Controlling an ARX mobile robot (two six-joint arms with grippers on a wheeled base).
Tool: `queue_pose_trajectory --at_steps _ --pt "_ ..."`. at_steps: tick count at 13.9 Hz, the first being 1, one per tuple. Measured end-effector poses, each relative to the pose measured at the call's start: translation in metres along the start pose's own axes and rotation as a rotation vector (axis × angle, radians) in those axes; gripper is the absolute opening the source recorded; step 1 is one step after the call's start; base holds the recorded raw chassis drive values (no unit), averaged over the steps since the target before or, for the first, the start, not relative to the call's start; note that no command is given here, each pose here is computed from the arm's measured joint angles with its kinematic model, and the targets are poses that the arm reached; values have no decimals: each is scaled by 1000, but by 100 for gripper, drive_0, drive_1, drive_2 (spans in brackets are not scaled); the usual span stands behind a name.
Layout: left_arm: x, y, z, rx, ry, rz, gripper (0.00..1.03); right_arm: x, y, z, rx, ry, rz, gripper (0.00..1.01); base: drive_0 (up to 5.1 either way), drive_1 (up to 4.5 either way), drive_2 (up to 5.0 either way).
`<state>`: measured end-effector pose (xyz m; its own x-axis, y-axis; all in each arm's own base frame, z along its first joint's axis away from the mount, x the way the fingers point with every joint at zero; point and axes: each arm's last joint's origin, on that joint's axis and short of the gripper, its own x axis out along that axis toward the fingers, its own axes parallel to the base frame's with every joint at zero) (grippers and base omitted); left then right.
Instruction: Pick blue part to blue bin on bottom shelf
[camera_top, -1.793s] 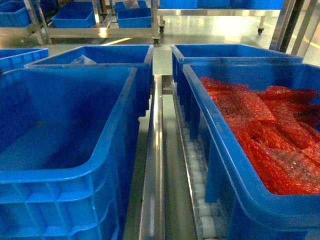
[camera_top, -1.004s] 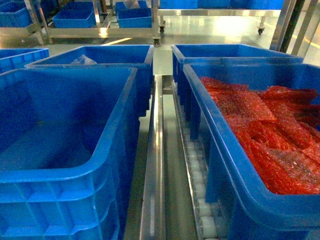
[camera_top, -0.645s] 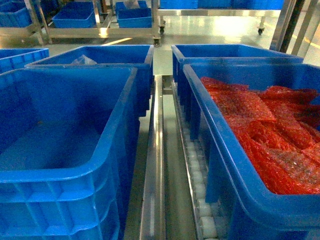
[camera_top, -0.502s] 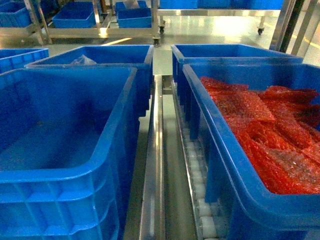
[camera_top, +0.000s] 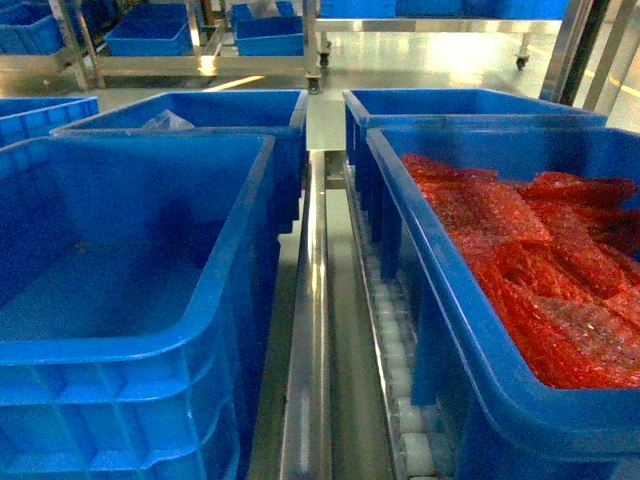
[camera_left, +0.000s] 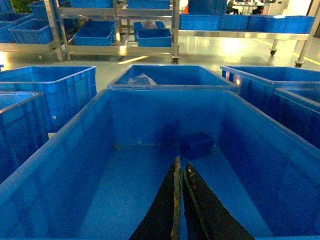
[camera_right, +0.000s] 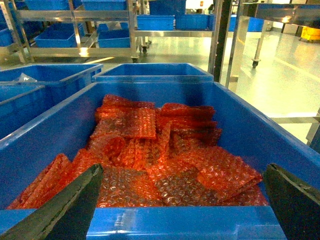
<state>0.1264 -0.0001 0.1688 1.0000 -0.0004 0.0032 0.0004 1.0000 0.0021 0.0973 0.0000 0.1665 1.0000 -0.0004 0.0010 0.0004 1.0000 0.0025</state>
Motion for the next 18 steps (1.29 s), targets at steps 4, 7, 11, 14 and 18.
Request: queue_pose_trajectory --at_steps 4,7,11,14,18 --pt "-8 0 1 0 -5 0 2 0 0 0 0 0 0 98 0 0 0" --pt "-14 0 1 0 -7 0 2 0 0 0 0 0 0 98 0 0 0" --pt "-21 0 0 0 7 0 2 0 0 0 0 0 0 98 0 0 0" --pt "-29 0 -3 0 14 -3 2 0 0 0 0 2 -1 98 0 0 0" --pt "-29 0 -3 -2 8 0 33 0 0 0 0 0 0 98 0 0 0"
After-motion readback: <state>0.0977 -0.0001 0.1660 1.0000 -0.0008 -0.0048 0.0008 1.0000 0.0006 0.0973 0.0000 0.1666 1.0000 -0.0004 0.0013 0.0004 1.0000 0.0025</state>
